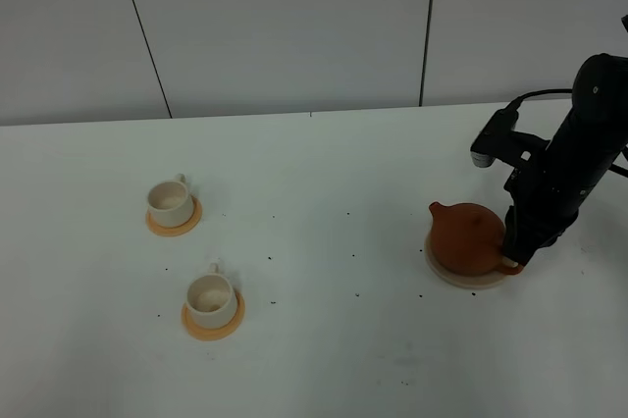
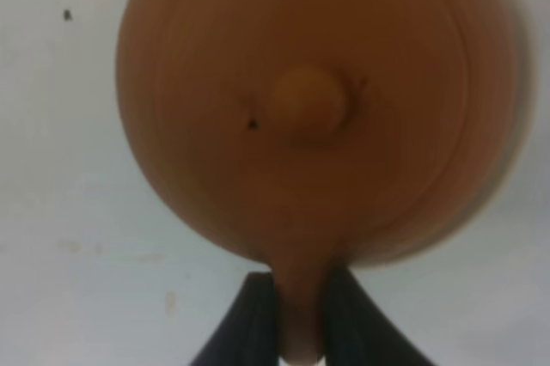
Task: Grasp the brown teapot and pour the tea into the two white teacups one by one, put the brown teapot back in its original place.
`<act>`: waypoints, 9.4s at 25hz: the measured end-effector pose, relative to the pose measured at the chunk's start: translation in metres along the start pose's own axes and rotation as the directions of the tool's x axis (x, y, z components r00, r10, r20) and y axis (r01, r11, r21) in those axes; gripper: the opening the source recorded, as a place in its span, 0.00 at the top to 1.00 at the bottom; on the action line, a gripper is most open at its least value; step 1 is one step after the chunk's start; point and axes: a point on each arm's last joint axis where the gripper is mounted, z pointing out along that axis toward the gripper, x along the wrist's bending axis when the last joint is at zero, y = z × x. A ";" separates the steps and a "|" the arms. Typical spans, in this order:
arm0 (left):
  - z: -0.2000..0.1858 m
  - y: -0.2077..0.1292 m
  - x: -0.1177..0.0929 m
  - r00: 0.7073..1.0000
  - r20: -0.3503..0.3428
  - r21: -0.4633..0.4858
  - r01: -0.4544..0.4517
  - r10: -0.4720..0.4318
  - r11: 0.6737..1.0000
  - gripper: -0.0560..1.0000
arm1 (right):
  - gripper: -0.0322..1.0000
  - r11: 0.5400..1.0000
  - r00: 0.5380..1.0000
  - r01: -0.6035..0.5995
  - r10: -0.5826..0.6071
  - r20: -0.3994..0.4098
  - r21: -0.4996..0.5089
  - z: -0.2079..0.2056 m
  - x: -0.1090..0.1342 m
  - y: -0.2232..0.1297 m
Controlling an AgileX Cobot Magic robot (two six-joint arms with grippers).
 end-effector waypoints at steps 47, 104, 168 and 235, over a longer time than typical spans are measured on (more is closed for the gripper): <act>0.000 0.000 0.000 1.000 0.000 0.000 -0.001 0.001 1.000 0.73 | 0.87 0.995 0.998 0.039 -0.034 0.053 -0.093 -0.039 0.022 0.023; 0.000 0.000 0.000 1.000 0.000 0.000 -0.001 0.001 1.000 0.73 | 0.88 0.966 0.987 0.021 0.022 0.162 -0.259 -0.004 0.080 0.206; 0.000 0.000 0.000 1.000 0.000 0.000 -0.001 0.001 1.000 0.73 | 0.88 0.881 0.730 0.461 -0.310 0.609 -0.104 0.057 0.131 0.250; 0.000 0.000 0.000 1.000 0.000 0.000 -0.001 0.001 1.000 0.73 | 0.88 0.765 0.433 0.632 -0.484 0.761 0.126 0.077 0.158 0.263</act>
